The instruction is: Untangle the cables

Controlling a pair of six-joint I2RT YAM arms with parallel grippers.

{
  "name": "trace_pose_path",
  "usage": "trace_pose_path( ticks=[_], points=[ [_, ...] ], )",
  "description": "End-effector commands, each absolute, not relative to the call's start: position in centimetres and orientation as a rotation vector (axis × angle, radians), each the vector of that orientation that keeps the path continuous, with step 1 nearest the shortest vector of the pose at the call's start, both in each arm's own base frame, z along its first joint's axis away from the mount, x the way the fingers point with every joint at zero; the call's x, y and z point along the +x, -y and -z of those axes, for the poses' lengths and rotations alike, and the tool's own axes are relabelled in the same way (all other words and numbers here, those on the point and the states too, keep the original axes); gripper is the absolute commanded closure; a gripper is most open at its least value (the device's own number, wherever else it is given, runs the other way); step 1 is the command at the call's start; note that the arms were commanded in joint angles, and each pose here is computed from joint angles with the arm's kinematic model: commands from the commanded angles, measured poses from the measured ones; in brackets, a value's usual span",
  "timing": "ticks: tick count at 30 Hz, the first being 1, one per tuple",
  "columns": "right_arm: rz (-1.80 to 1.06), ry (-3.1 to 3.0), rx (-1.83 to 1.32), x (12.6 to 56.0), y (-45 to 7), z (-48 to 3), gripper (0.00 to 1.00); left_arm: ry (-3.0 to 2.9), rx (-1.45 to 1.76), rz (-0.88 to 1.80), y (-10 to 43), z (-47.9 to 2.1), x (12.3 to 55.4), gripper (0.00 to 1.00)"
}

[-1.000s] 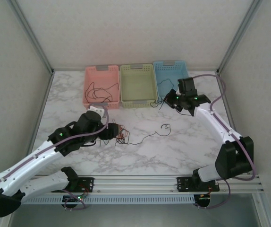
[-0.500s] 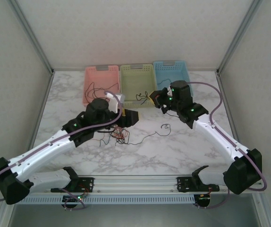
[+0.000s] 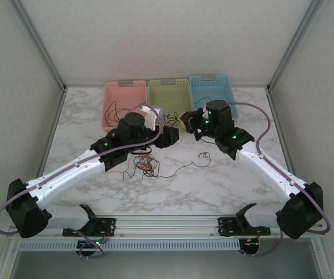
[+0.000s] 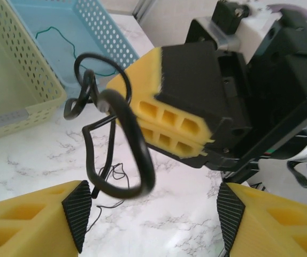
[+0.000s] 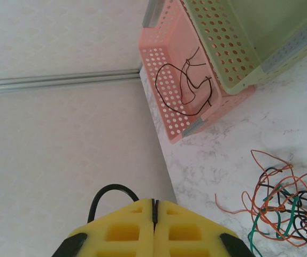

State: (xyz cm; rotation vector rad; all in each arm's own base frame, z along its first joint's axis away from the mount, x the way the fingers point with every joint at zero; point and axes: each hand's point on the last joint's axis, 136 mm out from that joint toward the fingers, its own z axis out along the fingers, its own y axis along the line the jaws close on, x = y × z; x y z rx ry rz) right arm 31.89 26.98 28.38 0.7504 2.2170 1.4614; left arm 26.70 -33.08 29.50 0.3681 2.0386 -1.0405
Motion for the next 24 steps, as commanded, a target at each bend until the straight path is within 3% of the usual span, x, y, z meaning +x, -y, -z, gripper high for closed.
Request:
trace_pose_path(
  ticks=[1,6,15,24],
  points=[
    [-1.517,-2.129,0.727,31.9,-27.0,-31.4,1.00,-1.979,0.385,1.053,33.7,-31.0,26.9,0.37],
    [-1.531,-2.129,0.720,31.8,-27.1,-31.6,1.00,-1.986,0.371,1.026,33.5,-30.7,27.4,0.48],
    [-1.532,-2.134,0.711,31.5,-27.1,-31.8,1.00,-1.990,0.355,0.983,33.4,-30.6,28.2,0.51],
    [-1.530,-2.141,0.695,31.3,-27.1,-32.0,1.00,-2.003,0.338,0.942,33.1,-30.2,28.9,0.88]
  ],
)
